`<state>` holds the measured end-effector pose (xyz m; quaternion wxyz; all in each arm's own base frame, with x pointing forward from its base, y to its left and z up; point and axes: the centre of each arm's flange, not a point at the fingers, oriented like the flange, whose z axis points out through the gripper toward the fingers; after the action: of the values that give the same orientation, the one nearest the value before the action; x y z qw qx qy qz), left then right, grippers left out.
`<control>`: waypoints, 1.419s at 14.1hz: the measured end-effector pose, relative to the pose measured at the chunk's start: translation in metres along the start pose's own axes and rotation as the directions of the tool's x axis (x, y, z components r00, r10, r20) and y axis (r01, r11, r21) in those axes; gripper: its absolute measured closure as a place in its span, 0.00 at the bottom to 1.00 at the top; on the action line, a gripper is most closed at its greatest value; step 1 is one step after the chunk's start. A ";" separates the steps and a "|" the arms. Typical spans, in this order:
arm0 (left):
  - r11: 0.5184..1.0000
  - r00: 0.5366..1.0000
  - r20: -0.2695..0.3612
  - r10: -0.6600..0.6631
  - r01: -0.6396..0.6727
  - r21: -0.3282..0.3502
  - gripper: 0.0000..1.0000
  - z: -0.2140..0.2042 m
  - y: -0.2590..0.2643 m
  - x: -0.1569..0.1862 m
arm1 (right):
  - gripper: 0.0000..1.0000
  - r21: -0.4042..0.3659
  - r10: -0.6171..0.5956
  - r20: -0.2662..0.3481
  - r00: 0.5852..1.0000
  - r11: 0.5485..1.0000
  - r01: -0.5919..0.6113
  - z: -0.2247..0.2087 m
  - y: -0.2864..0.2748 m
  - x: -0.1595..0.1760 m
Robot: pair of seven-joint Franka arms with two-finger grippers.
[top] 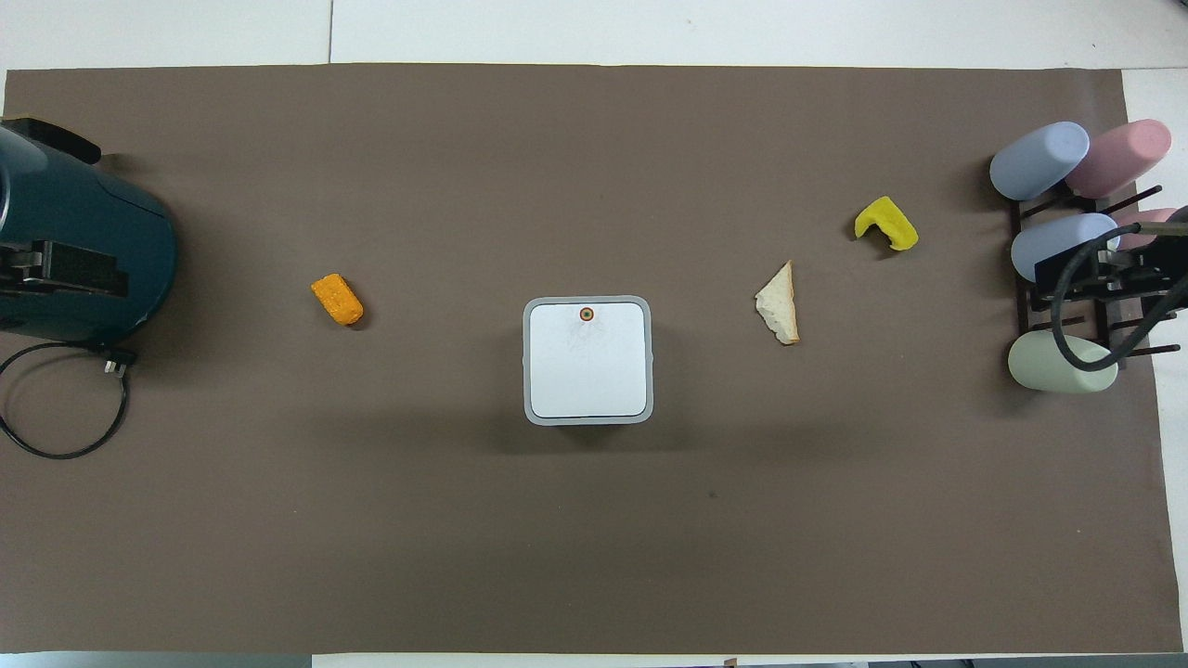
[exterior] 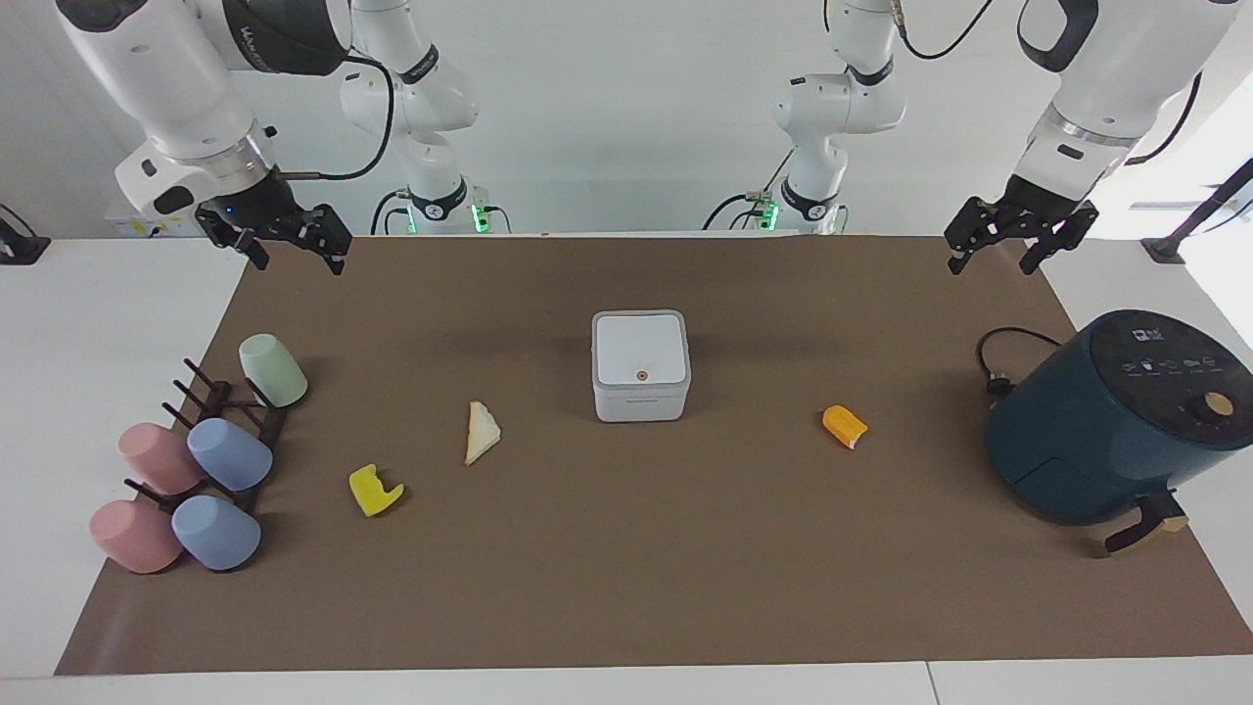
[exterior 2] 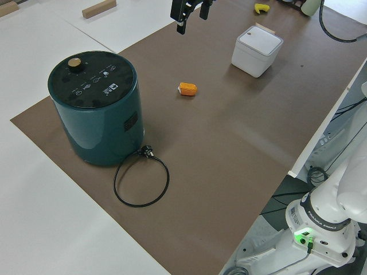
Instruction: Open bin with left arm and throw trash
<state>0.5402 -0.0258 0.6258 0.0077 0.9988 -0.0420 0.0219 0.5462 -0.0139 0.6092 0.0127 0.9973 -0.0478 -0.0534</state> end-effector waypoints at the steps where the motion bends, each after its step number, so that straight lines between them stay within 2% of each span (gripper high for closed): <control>1: 1.000 1.000 0.000 0.000 0.000 0.000 0.00 0.000 0.000 0.000 | 0.00 0.000 0.000 0.000 1.000 1.000 0.000 0.000 0.000 0.000; 13: 1.000 1.000 0.000 -0.004 0.004 0.000 0.00 0.000 -0.002 0.000 | 0.00 0.001 -0.008 -0.006 1.000 1.000 0.008 -0.003 -0.003 -0.001; 16: 1.000 1.000 0.001 0.026 -0.026 -0.001 0.00 0.001 0.014 0.000 | 0.00 0.016 -0.069 -0.080 0.994 0.997 0.071 -0.005 -0.031 0.005; 17: 0.999 0.999 -0.002 0.051 -0.051 -0.002 0.08 0.002 0.028 0.001 | 0.00 0.015 -0.088 -0.091 0.992 0.996 0.089 0.000 -0.045 0.007; 20: 0.986 0.985 -0.050 0.164 -0.164 -0.005 0.45 0.007 0.093 0.002 | 0.00 0.028 -0.090 -0.108 0.990 0.995 0.094 0.032 -0.088 0.026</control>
<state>0.5346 -0.1188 0.6200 0.0114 0.9911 -0.1239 0.0472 0.5765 0.0702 0.5722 -0.0038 1.0000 -0.0020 0.0000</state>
